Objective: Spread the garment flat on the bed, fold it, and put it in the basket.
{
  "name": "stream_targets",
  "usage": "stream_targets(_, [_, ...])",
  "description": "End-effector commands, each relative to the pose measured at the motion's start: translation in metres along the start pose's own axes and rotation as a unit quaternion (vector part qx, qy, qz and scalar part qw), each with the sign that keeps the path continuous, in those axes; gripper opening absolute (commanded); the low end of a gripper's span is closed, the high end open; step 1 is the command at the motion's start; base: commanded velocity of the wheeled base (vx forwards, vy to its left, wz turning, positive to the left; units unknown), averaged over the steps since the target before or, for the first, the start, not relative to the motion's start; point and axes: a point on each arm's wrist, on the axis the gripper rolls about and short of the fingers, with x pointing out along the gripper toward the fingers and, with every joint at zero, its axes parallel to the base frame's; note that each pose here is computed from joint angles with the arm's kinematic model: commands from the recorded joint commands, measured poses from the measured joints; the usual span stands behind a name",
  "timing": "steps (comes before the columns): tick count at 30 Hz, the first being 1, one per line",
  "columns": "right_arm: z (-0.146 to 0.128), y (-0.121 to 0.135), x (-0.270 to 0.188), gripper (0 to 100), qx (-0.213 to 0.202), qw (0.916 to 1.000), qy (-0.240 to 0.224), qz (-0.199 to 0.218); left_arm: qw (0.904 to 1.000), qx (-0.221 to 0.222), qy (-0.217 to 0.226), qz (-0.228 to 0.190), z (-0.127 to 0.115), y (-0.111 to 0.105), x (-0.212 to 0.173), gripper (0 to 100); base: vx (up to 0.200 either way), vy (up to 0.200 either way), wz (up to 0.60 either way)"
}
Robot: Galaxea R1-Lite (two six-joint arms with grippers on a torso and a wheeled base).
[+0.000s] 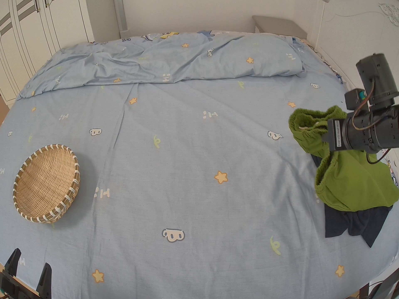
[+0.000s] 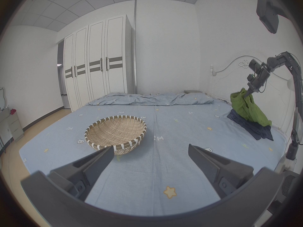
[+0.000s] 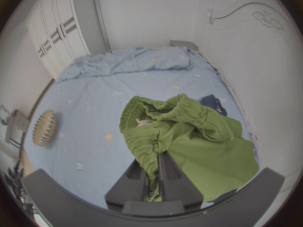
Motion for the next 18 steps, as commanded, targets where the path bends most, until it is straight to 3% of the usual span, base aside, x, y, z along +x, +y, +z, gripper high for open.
stream_targets(1, [0.011, 0.027, -0.032, 0, 0.012, 0.9958, -0.027, 0.087, 1.0000, 0.000, 0.000, 0.000, -0.005, 0.000, 0.000, 100, 0.000, 0.000, 0.00])
stream_targets(2, [0.007, 0.044, -0.038, 0, -0.004, 0.9930, -0.023, 0.116, 1.0000, 0.000, 0.000, 0.000, -0.005, 0.000, 0.000, 100, 0.000, 0.000, 0.00])
stream_targets(5, [-0.003, 0.071, -0.043, 0, -0.035, 0.9875, -0.006, 0.154, 1.0000, 0.000, 0.000, 0.000, -0.005, 0.000, 0.000, 100, 0.000, 0.000, 0.00])
stream_targets(6, [-0.004, 0.074, -0.042, 0, -0.036, 0.9868, -0.005, 0.158, 1.0000, 0.000, 0.000, 0.000, -0.005, 0.000, 0.000, 100, 0.000, 0.000, 0.00])
stream_targets(10, [-0.015, 0.132, -0.037, 0, -0.018, 0.9769, 0.020, 0.212, 1.0000, 0.000, 0.000, 0.000, -0.005, 0.000, 0.000, 100, 0.000, 0.000, 0.00])
stream_targets(15, [-0.026, 0.177, -0.016, 0, -0.041, 0.9723, 0.041, 0.226, 1.0000, 0.000, 0.000, 0.000, -0.005, 0.000, 0.000, 100, 0.000, 0.000, 0.00])
stream_targets(18, [-0.016, 0.202, 0.005, 0, -0.021, 0.9713, 0.021, 0.236, 1.0000, 0.000, 0.000, 0.000, -0.005, 0.000, 0.000, 100, 0.000, 0.000, 0.00])
